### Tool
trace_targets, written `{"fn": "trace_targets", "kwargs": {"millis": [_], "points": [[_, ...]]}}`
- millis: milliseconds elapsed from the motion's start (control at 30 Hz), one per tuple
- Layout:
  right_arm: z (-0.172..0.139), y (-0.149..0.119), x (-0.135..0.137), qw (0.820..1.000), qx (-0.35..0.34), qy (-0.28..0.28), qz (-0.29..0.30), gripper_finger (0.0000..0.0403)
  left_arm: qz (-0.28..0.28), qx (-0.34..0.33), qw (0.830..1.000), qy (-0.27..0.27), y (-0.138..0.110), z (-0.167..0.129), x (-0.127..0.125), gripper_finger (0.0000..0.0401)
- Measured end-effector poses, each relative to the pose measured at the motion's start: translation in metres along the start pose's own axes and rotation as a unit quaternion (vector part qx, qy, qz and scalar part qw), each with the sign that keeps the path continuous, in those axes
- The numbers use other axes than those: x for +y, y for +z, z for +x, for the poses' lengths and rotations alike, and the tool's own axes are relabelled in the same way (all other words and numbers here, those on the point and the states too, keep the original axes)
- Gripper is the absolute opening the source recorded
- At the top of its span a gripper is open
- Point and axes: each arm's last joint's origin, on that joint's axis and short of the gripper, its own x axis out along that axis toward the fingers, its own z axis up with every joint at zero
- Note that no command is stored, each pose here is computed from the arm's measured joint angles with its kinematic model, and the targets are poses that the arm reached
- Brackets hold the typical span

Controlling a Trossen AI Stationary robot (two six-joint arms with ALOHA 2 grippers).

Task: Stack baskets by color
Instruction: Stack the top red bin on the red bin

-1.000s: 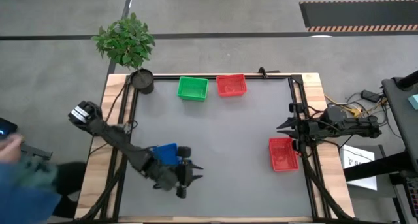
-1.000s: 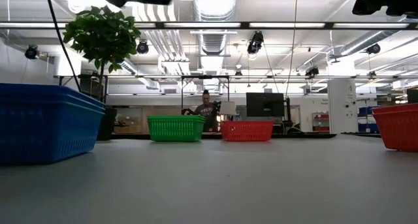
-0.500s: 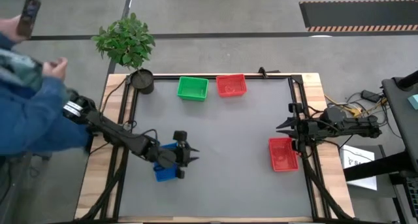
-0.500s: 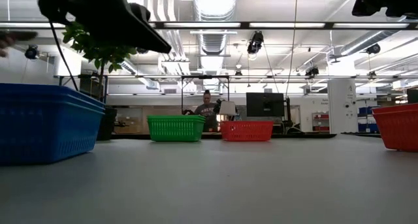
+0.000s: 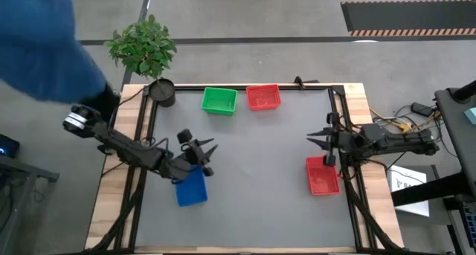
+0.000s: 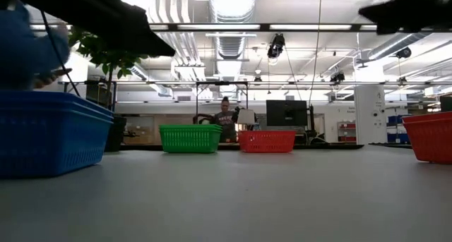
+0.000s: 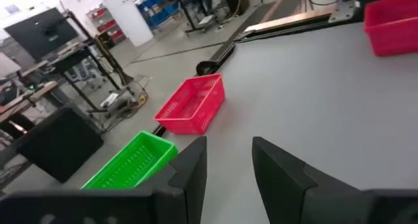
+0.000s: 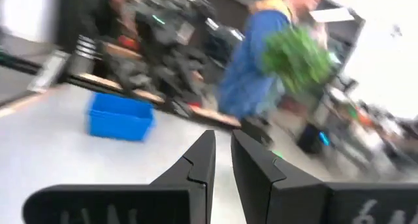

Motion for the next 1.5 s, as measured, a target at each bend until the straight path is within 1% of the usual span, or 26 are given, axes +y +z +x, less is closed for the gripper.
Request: {"fn": "trace_targets", "kwargs": {"millis": [67, 167, 200, 300, 400, 467, 533, 600, 667, 700, 733, 800, 867, 933, 1000, 1033, 1100, 1133, 1167, 1200, 1267, 1333, 1367, 1433, 1500], "points": [[0.006, -0.005, 0.0, 0.999, 0.036, -0.023, 0.009, 0.0042, -0.003, 0.001, 1.0, 0.006, 0.0, 0.003, 0.002, 0.0106], [0.02, -0.012, 0.004, 0.996, 0.089, -0.022, 0.006, 0.0037, 0.003, 0.007, 1.0, 0.015, -0.003, 0.007, 0.005, 0.0106], [0.026, -0.014, 0.005, 0.993, 0.118, -0.026, 0.004, 0.0034, 0.005, 0.01, 1.0, 0.018, -0.003, 0.008, 0.006, 0.0106], [0.046, -0.014, 0.002, 0.979, 0.195, -0.06, -0.003, 0.0024, 0.008, 0.015, 0.999, 0.03, -0.005, 0.013, 0.01, 0.0106], [0.062, -0.007, -0.005, 0.961, 0.262, -0.082, -0.011, 0.0013, 0.025, 0.02, 0.999, 0.038, -0.006, 0.017, 0.012, 0.0106], [0.075, -0.001, -0.015, 0.947, 0.302, -0.106, -0.001, 0.001, 0.034, 0.021, 0.998, 0.042, -0.006, 0.018, 0.014, 0.0106], [0.087, 0.005, -0.029, 0.93, 0.344, -0.129, 0.014, 0.0009, 0.045, 0.021, 0.998, 0.042, -0.006, 0.019, 0.014, 0.0106], [0.099, 0.007, -0.044, 0.907, 0.395, -0.143, 0.026, 0.0009, 0.06, 0.021, 0.997, 0.042, -0.005, 0.018, 0.014, 0.0106], [0.109, 0.007, -0.06, 0.886, 0.445, -0.124, 0.043, 0.0009, 0.071, 0.021, 0.996, 0.042, -0.005, 0.018, 0.014, 0.0106], [0.115, 0.008, -0.07, 0.882, 0.454, -0.113, 0.051, 0.0009, 0.075, 0.021, 0.996, 0.042, -0.005, 0.018, 0.014, 0.0106], [0.121, 0.008, -0.079, 0.879, 0.465, -0.093, 0.056, 0.0009, 0.083, 0.021, 0.995, 0.042, -0.004, 0.019, 0.014, 0.0106], [0.13, -0.001, -0.094, 0.864, 0.501, -0.033, 0.043, 0.0011, 0.096, 0.019, 0.994, 0.042, -0.001, 0.019, 0.014, 0.0106], [0.141, -0.01, -0.109, 0.849, 0.527, 0.006, 0.022, 0.0019, 0.104, 0.018, 0.994, 0.042, 0.0, 0.019, 0.014, 0.0106], [0.149, -0.018, -0.123, 0.831, 0.556, 0.037, -0.007, 0.0034, 0.104, 0.018, 0.994, 0.042, 0.0, 0.019, 0.014, 0.0106], [0.16, -0.027, -0.139, 0.822, 0.565, 0.058, -0.045, 0.0054, 0.104, 0.018, 0.994, 0.042, 0.0, 0.019, 0.014, 0.0106], [0.165, -0.032, -0.145, 0.814, 0.571, 0.08, -0.073, 0.0067, 0.104, 0.018, 0.994, 0.042, 0.0, 0.019, 0.014, 0.0106], [0.172, -0.044, -0.153, 0.78, 0.594, 0.141, -0.133, 0.0091, 0.105, 0.018, 0.993, 0.041, 0.0, 0.019, 0.014, 0.0106], [0.176, -0.05, -0.158, 0.764, 0.605, 0.154, -0.166, 0.0104, 0.105, 0.019, 0.993, 0.041, -0.001, 0.019, 0.014, 0.0106], [0.181, -0.053, -0.164, 0.75, 0.613, 0.155, -0.196, 0.0116, 0.105, 0.019, 0.993, 0.041, -0.001, 0.019, 0.014, 0.0106], [0.185, -0.057, -0.169, 0.732, 0.624, 0.156, -0.224, 0.0126, 0.105, 0.019, 0.993, 0.041, -0.001, 0.019, 0.014, 0.0106], [0.19, -0.067, -0.176, 0.688, 0.65, 0.175, -0.27, 0.0146, 0.106, 0.02, 0.993, 0.041, -0.002, 0.019, 0.014, 0.0106], [0.195, -0.078, -0.179, 0.65, 0.663, 0.213, -0.304, 0.016, 0.106, 0.02, 0.993, 0.04, -0.002, 0.018, 0.014, 0.0106], [0.197, -0.081, -0.179, 0.636, 0.662, 0.234, -0.32, 0.0165, 0.106, 0.02, 0.993, 0.04, -0.002, 0.018, 0.014, 0.0106], [0.202, -0.086, -0.179, 0.614, 0.656, 0.266, -0.349, 0.017, 0.107, 0.02, 0.993, 0.04, -0.002, 0.018, 0.014, 0.0106], [0.207, -0.092, -0.18, 0.598, 0.65, 0.286, -0.372, 0.0171, 0.109, 0.02, 0.993, 0.04, -0.002, 0.018, 0.014, 0.0106]]}}
